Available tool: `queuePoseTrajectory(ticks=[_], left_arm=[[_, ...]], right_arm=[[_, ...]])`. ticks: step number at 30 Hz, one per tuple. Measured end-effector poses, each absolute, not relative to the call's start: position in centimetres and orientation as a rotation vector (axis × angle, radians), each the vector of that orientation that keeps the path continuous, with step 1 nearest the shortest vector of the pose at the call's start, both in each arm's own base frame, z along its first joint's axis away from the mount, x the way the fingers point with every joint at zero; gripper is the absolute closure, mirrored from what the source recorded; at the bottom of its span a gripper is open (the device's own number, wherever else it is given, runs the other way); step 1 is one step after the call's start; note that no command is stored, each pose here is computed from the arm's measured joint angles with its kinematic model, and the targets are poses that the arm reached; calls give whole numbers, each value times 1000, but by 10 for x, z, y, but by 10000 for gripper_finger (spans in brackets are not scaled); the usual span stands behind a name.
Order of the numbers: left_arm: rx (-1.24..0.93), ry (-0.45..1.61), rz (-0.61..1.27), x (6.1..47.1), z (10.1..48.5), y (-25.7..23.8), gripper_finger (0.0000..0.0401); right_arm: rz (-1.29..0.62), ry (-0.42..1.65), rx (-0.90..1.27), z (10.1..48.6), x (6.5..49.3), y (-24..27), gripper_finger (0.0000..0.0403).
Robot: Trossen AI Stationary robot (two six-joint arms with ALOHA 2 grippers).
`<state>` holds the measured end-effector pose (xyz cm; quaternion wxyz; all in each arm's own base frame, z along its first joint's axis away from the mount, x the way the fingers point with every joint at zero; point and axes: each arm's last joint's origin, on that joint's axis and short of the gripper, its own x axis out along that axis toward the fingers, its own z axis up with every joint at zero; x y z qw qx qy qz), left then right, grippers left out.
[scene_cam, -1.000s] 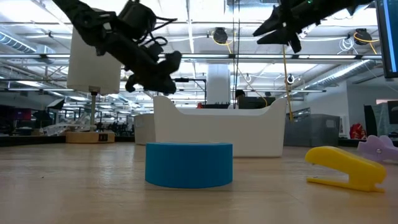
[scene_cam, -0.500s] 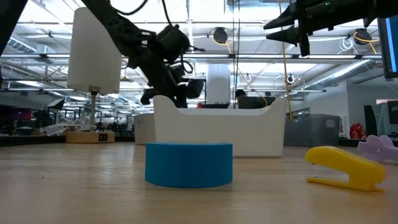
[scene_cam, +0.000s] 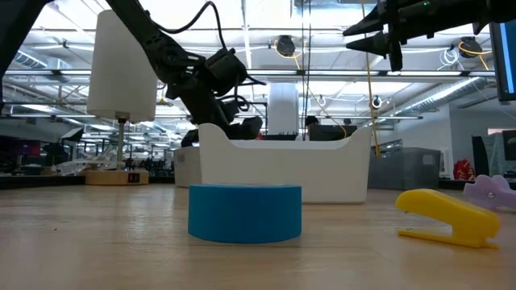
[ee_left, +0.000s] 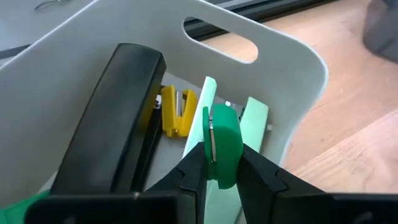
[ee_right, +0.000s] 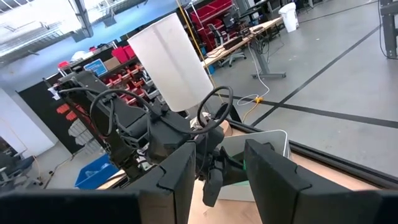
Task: Pick and place Stapler, Stapler remover, tape
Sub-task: Put the green stapler into the gray bin, then put the yellow stapler into the gray bin
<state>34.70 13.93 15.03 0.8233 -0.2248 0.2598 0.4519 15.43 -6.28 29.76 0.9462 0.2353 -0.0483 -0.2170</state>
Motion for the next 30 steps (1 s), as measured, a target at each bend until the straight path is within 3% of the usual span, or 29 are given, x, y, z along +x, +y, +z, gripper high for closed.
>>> queuePoseTrajectory(ticks=[15, 23, 30], left_arm=[[-529, 533, 879, 350, 155, 138, 179], [-470, 452, 764, 346, 200, 121, 168], [-340, 413, 501, 338, 250, 76, 167]], right_arm=[[-440, -100, 486, 298, 154, -63, 273], [-411, -92, 487, 298, 155, -62, 273], [-410, -92, 488, 298, 155, -62, 273]])
